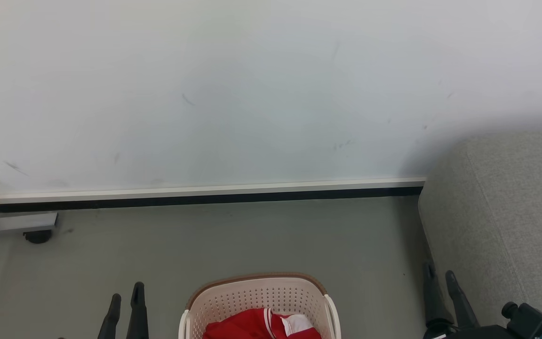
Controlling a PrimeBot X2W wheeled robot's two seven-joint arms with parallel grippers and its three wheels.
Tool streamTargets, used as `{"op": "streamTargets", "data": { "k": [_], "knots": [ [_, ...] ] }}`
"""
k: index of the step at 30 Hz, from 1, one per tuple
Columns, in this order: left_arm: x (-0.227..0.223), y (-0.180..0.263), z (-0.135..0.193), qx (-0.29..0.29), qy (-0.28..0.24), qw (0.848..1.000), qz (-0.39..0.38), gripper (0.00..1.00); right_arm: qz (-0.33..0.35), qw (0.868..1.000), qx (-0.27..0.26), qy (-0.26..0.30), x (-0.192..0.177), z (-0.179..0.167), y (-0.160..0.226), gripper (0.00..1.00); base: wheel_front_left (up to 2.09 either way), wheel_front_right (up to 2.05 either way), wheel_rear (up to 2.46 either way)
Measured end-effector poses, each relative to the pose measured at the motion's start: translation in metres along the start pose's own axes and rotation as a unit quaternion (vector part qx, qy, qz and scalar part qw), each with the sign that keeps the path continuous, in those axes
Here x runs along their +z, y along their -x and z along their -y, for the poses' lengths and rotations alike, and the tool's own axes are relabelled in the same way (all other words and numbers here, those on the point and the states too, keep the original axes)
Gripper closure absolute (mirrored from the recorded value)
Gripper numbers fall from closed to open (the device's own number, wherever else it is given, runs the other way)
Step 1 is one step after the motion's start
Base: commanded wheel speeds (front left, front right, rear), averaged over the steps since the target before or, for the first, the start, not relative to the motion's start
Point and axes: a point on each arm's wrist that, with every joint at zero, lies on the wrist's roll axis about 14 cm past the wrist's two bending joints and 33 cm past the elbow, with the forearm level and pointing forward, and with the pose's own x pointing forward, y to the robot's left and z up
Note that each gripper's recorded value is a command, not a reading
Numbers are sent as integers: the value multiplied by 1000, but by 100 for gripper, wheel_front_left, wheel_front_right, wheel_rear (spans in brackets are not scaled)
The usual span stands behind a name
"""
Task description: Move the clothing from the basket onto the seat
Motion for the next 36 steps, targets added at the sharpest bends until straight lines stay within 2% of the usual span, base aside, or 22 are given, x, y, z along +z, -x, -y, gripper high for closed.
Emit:
{"op": "streamTargets", "data": {
  "k": [17,36],
  "knots": [
    [5,5,17,-27,-105,994,20,0,2,995,48,82,-4,-25,2,0,0,0,0],
    [9,13,29,-43,-201,978,45,0,11,980,90,178,-8,-46,8,0,0,0,0]
  ]
}}
